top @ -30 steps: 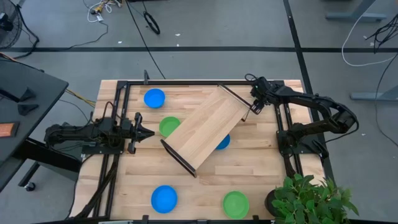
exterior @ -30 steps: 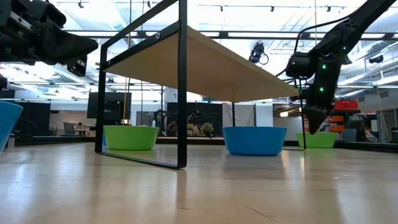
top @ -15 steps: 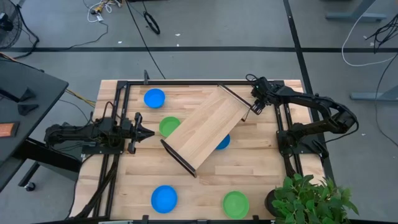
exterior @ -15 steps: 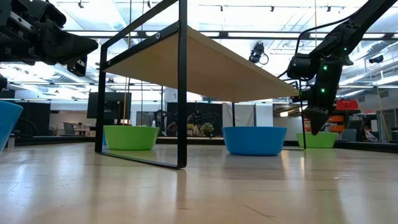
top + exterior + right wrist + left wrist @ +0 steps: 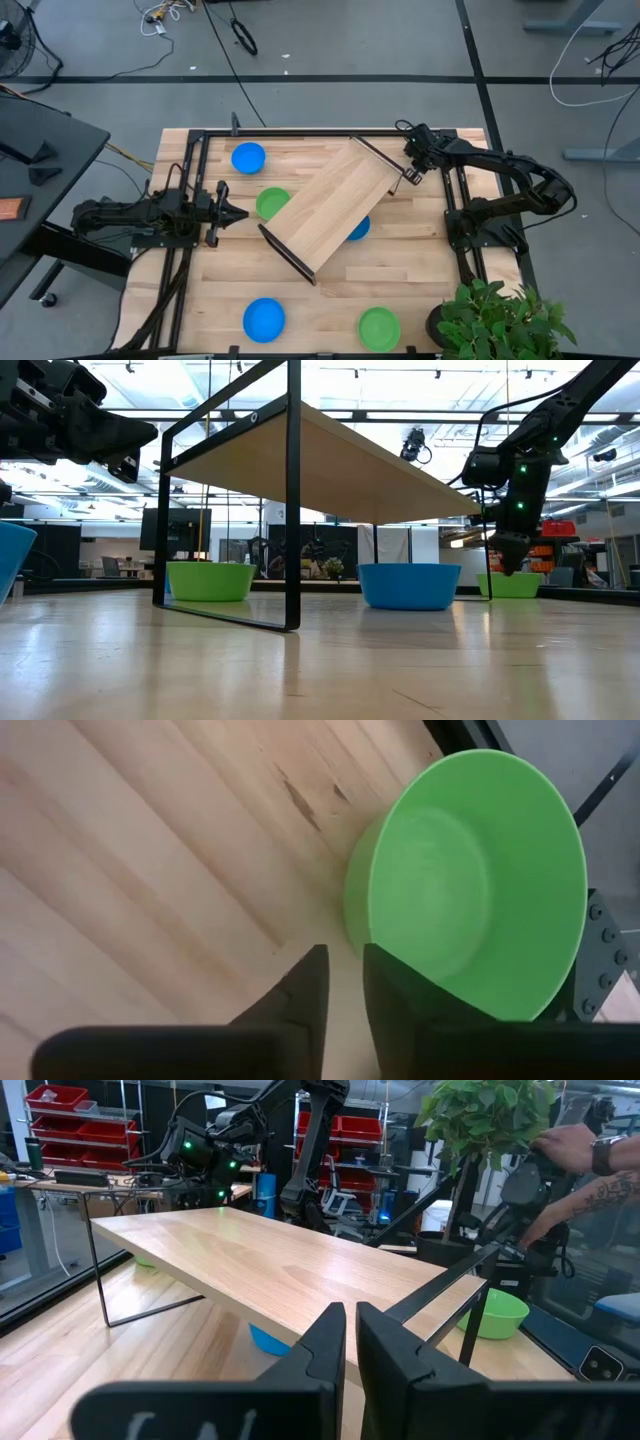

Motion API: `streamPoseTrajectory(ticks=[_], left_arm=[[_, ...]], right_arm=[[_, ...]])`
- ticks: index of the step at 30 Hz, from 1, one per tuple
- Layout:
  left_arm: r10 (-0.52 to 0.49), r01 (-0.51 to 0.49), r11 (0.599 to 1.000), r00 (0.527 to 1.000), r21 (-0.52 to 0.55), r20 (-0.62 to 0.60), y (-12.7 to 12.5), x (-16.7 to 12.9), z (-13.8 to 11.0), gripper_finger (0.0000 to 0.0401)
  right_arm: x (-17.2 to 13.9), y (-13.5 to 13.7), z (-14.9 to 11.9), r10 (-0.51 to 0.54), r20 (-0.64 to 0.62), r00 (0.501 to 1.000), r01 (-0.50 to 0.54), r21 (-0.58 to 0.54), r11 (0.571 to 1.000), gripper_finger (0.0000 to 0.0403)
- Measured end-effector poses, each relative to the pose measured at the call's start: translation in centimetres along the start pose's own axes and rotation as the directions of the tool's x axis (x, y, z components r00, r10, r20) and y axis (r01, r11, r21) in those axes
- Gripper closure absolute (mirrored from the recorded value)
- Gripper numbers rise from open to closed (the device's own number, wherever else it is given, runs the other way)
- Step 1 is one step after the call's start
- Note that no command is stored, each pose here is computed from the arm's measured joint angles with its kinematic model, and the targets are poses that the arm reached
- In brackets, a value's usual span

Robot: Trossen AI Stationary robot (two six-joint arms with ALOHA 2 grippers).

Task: Pick & Place Mini bowls
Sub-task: Put the top green bowl on the shelf

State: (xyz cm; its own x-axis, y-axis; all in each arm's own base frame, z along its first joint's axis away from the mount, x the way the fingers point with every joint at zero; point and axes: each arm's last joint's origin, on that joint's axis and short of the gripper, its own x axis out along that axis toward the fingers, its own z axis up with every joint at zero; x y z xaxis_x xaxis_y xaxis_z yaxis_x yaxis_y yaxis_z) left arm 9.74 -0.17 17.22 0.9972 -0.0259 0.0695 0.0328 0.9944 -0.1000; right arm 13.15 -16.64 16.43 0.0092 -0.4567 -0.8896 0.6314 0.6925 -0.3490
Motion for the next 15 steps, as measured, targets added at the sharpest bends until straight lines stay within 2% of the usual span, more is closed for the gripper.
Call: streamPoseTrajectory(ticks=[9,15], left_arm=[[0.0,0.0,1.0,1.0,0.0,0.0,0.0,0.0,-0.01,0.0369],[0.0,0.0,1.0,1.0,0.0,0.0,0.0,0.0,-0.01,0.0369]], right_arm=[[0.0,0.09,-0.08,0.027,-0.004,1.0,-0.027,-0.01,1.0,0.0394],[0.0,0.11,-0.11,0.028,-0.007,1.0,-0.028,-0.014,0.999,0.04]])
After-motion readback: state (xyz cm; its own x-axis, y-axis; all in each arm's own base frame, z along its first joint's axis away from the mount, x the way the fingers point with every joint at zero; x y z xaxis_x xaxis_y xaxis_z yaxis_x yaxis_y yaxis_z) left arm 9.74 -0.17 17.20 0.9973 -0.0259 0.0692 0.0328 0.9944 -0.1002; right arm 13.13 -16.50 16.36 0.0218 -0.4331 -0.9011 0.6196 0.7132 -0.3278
